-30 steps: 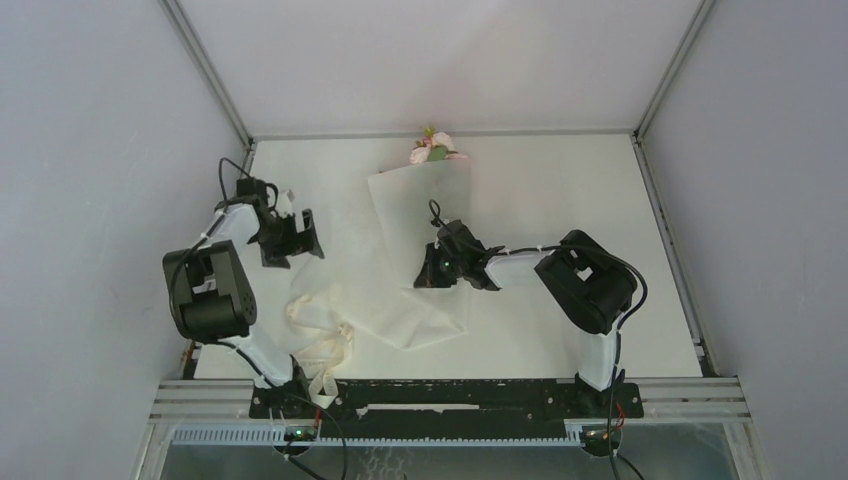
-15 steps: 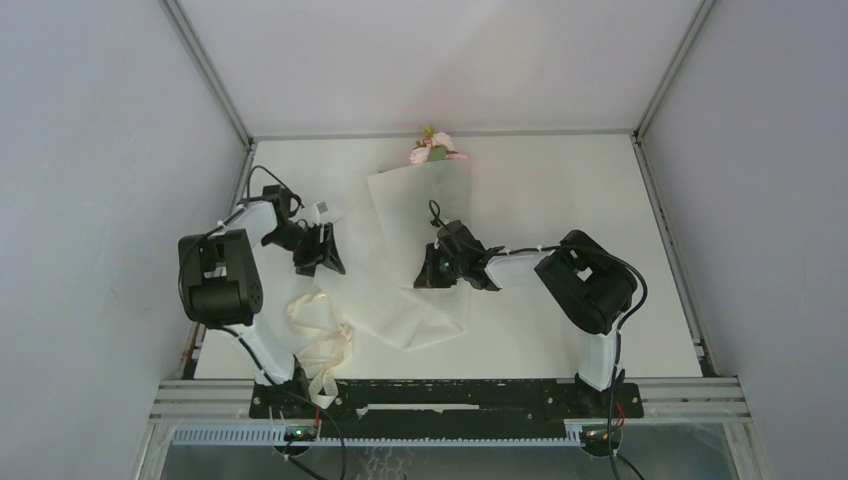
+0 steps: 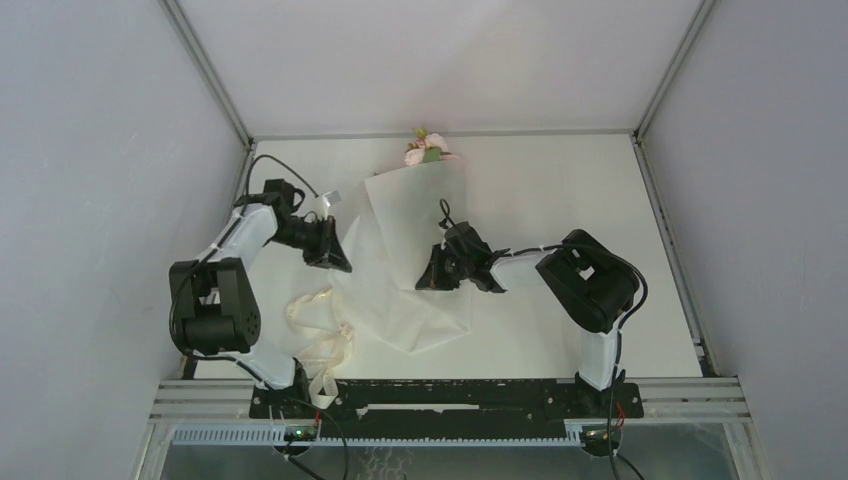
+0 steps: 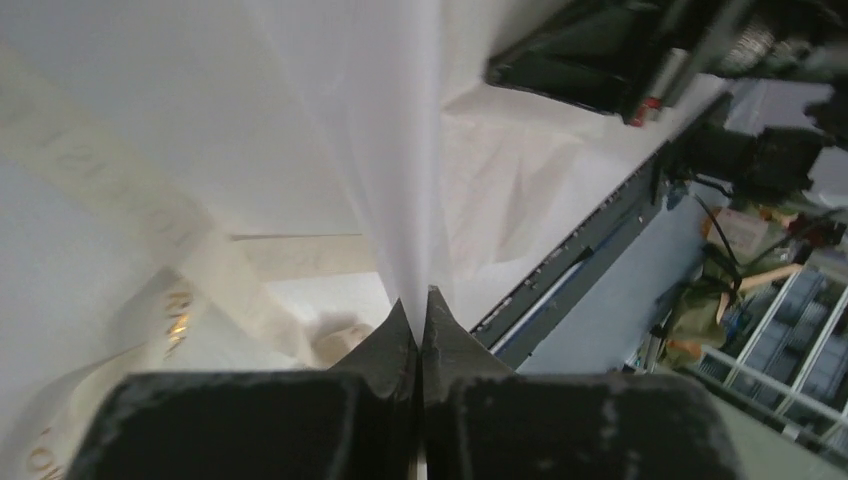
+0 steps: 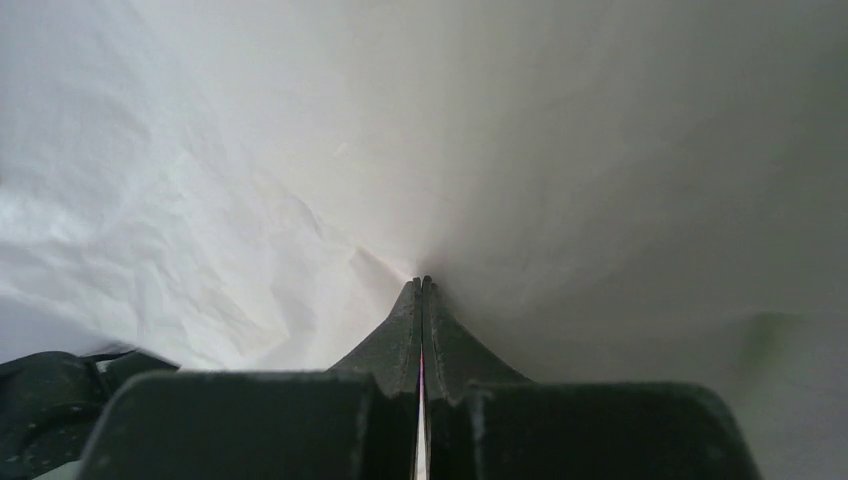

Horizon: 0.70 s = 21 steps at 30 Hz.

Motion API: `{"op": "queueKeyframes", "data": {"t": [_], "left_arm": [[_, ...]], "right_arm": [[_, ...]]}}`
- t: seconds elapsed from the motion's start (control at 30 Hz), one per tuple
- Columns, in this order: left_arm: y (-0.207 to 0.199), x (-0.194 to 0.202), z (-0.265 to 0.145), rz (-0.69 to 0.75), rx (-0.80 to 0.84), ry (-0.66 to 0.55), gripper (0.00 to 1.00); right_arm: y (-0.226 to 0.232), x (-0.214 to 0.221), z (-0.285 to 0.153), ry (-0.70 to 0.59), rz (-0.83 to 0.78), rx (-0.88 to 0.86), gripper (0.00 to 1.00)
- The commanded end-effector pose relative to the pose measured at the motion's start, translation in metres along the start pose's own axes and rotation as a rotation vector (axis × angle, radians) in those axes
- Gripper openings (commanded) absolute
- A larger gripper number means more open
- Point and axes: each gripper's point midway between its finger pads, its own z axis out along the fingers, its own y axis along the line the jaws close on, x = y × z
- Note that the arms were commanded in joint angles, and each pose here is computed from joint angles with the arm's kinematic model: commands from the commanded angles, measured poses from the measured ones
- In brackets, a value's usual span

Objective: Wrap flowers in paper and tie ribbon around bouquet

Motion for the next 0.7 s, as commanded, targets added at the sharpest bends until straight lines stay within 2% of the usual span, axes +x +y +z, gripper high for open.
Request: {"op": "queueKeyframes", "data": {"t": [0.0, 0.23, 0.33, 0.5, 0.67], "left_arm": [[-0.09, -0.004, -0.011, 0.245, 0.188, -0.01, 0.0], [-0.185, -0.026, 0.034, 0.435, 0.305, 0.119, 0.0], [-0.211, -0.061, 0.054, 0.48, 0.3, 0.049, 0.0], [-0.201, -0.135, 0.094, 0.45, 0.156, -0.166, 0.0], [-0.166, -0.154, 0.137, 0.415, 0.065, -0.137, 0.0]], "right_arm": [[-0.025, 0.004, 0.003, 0.016, 0.129, 0.016, 0.0], [-0.03, 0.004, 0.012, 0.022, 0.224, -0.037, 0.0], [-0.026, 0.002, 0.007, -0.013, 0.269, -0.071, 0.0], [-0.013, -0.002, -0.004, -0.047, 0.303, -0.106, 0.0], [-0.004, -0.003, -0.025, -0.093, 0.309, -0.08, 0.0]]}}
